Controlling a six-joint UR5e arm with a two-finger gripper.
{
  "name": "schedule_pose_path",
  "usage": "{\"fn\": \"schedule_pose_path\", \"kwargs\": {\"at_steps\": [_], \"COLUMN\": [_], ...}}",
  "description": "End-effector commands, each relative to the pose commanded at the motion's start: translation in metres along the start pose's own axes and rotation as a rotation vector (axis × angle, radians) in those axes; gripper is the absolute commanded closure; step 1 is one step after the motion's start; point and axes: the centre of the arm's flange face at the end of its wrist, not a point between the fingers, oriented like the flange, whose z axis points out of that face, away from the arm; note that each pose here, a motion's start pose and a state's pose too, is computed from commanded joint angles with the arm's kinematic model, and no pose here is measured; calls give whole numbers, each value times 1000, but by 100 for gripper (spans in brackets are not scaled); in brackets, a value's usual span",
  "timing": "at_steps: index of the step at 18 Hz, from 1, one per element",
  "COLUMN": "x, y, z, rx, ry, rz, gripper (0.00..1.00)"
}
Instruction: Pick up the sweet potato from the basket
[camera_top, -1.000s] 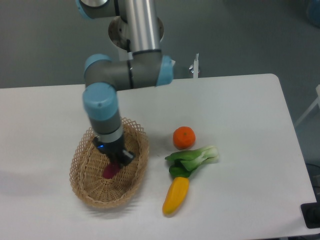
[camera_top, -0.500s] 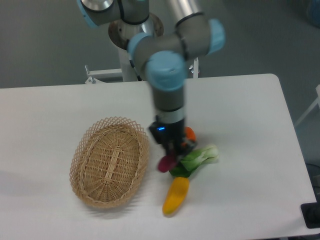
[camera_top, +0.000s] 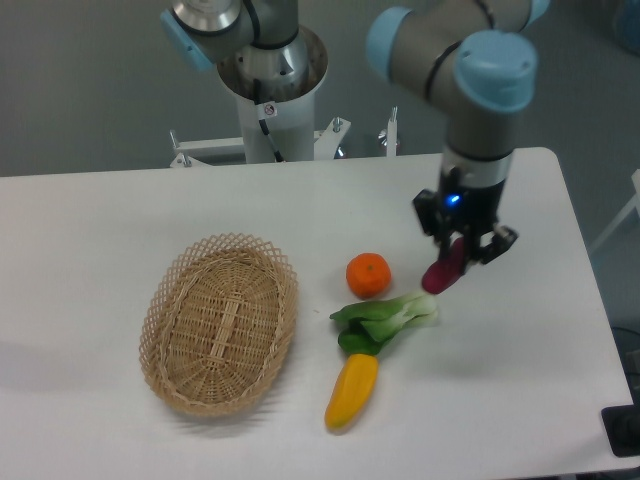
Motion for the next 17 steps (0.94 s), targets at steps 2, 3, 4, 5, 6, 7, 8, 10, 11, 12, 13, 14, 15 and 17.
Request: {"fn": "schedule_pose_path", "kwargs": {"at_steps": [2, 3, 4, 5, 6, 7, 8, 10, 11, 12, 13, 14, 15, 17], "x": [-1, -1, -1, -2, -2, -2, -3, -3, -3, -3, -3, -3, -3, -2], "y": [2, 2, 2, 1, 1, 1, 1, 1, 1, 0, 0, 0, 0, 0], "z": [0, 0, 0, -1, -3, -3, -4, -3, -3, -3, -3, -3, -3, -3], "rx": [9, 9, 10, 10, 11, 11, 11, 13, 12, 12, 12, 12, 12, 12], "ry": [-1, -1, -1, -4, -7, -9, -12, -15, -15, -14, -14, -14, -14, -13], "rz": [-1, -1, -1, 1, 0, 0, 0, 2, 1, 2, 2, 2, 2, 2], "gripper": [68, 68, 68, 68, 68, 68, 68, 68, 68, 68, 68, 68, 68, 68]}}
